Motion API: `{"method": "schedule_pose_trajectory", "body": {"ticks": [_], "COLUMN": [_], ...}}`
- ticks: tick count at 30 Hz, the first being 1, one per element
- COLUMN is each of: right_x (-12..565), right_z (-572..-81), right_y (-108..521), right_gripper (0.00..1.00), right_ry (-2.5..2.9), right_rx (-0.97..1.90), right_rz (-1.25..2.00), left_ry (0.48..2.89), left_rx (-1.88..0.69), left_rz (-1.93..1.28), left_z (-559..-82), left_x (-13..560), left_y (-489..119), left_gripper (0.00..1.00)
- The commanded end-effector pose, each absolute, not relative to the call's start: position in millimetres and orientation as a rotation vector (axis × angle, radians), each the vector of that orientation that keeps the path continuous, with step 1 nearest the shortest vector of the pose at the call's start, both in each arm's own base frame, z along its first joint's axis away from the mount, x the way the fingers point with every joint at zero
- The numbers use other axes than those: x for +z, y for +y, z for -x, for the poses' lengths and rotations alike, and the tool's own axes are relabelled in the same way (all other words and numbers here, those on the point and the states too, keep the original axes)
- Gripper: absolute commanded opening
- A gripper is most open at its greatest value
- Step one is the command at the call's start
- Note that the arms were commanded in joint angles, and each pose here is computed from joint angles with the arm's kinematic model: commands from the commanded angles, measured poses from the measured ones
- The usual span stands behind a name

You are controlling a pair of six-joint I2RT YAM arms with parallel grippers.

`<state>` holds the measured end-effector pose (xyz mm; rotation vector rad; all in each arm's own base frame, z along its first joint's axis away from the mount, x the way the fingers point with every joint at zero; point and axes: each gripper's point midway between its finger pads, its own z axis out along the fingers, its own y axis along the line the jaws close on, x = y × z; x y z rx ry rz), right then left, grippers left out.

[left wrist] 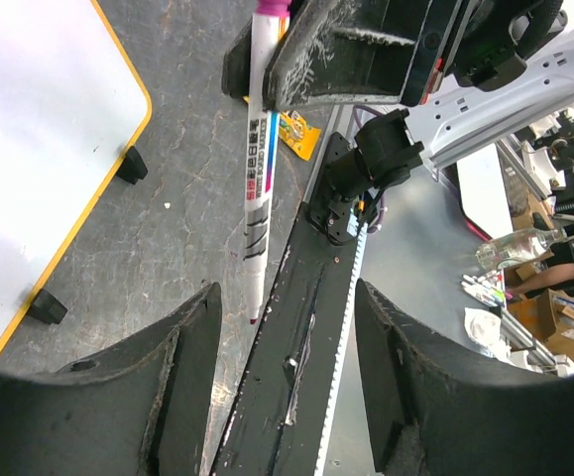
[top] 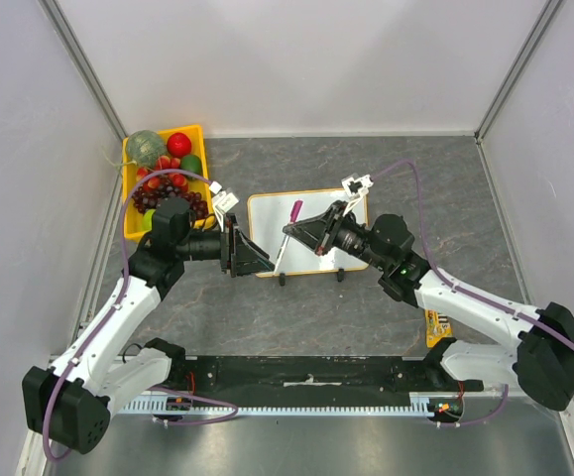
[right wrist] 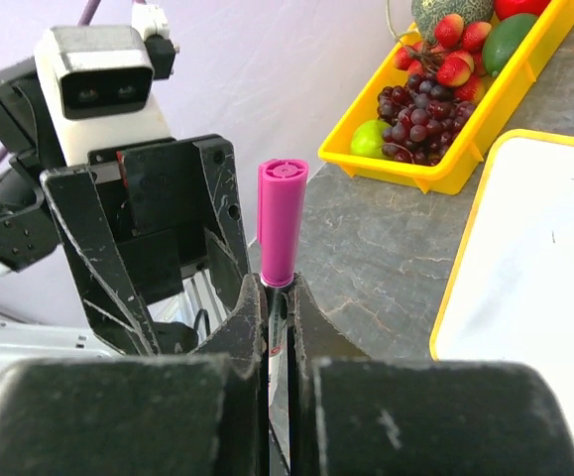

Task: Write a sentence on the whiteboard
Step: Pass from the right arm to the left

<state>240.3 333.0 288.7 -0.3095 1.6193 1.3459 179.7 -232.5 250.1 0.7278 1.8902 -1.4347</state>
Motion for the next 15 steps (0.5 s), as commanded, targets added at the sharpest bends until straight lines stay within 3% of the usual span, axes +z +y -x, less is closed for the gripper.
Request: {"method": "schedule_pose_trajectory", "body": {"ticks": [1, 9, 11, 15], "right_x": [329, 335, 339, 335], "right_z": [-245, -246, -246, -247], "right_y": [328, 331, 332, 332], "right_gripper": [0.00, 0.00, 0.00, 0.00], "right_ry": [1.473, 1.430, 1.425, 1.435], "right_rx": [1.419, 1.498, 1.503, 1.500], "right_rz": [0.197, 0.149, 0.145, 0.142], "left_ry": [1.878, 1.896, 1.902, 1.894], "left_rx": [-1.435, -1.417, -1.406, -1.393], "left_rz": [-0.723, -0.705, -0.694, -0.694], "left_z": [-181, -184, -186, -186], "left_x": [255, 251, 250, 253], "left_y": [-233, -232, -232, -230], "left_gripper": [0.61, 0.60, 0.54, 0.27]}}
